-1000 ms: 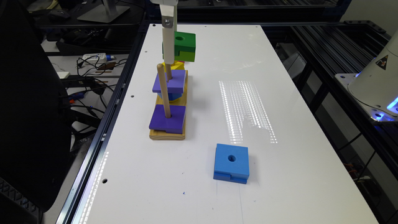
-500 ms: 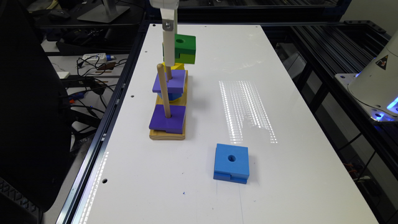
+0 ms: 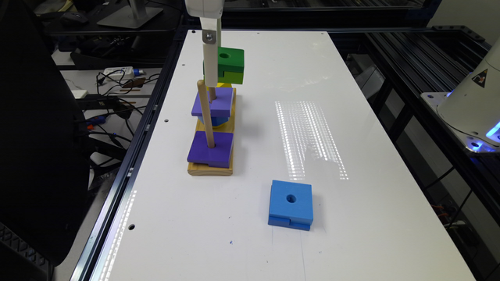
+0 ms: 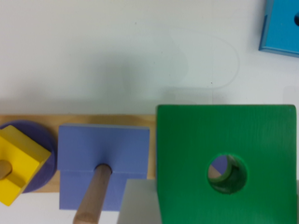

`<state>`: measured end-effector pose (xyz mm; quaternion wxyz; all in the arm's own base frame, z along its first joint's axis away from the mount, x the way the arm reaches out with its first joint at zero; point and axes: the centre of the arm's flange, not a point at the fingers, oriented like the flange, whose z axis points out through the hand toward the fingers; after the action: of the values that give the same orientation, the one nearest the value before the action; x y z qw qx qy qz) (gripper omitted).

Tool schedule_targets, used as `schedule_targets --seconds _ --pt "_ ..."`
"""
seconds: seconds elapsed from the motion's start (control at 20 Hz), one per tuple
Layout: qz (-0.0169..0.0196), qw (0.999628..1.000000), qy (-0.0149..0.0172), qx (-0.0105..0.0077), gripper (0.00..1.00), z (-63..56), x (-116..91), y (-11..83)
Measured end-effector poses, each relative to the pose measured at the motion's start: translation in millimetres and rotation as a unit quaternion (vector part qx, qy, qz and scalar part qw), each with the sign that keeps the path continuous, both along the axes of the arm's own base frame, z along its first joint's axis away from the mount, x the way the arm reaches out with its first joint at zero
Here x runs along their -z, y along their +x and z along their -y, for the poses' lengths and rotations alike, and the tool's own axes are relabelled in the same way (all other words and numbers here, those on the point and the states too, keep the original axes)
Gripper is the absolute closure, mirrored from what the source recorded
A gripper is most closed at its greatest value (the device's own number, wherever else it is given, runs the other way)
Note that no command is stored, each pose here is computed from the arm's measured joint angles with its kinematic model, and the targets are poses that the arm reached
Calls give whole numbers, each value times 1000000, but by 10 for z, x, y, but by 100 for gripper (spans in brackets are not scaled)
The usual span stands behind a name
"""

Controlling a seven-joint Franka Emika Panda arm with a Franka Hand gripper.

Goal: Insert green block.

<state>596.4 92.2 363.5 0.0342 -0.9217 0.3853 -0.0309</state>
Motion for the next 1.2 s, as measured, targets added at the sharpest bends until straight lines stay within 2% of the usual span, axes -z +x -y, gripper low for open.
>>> schedule_targets --seconds 0.3,0.55,1.05,1.2 --pt "1066 999999 208 40 100 0 -2 2" --pt "4422 999990 916 75 100 -2 -10 10" --pt "9342 999953 2427 -565 100 -13 -13 21" --pt "11212 999932 3236 -396 100 -13 -16 33"
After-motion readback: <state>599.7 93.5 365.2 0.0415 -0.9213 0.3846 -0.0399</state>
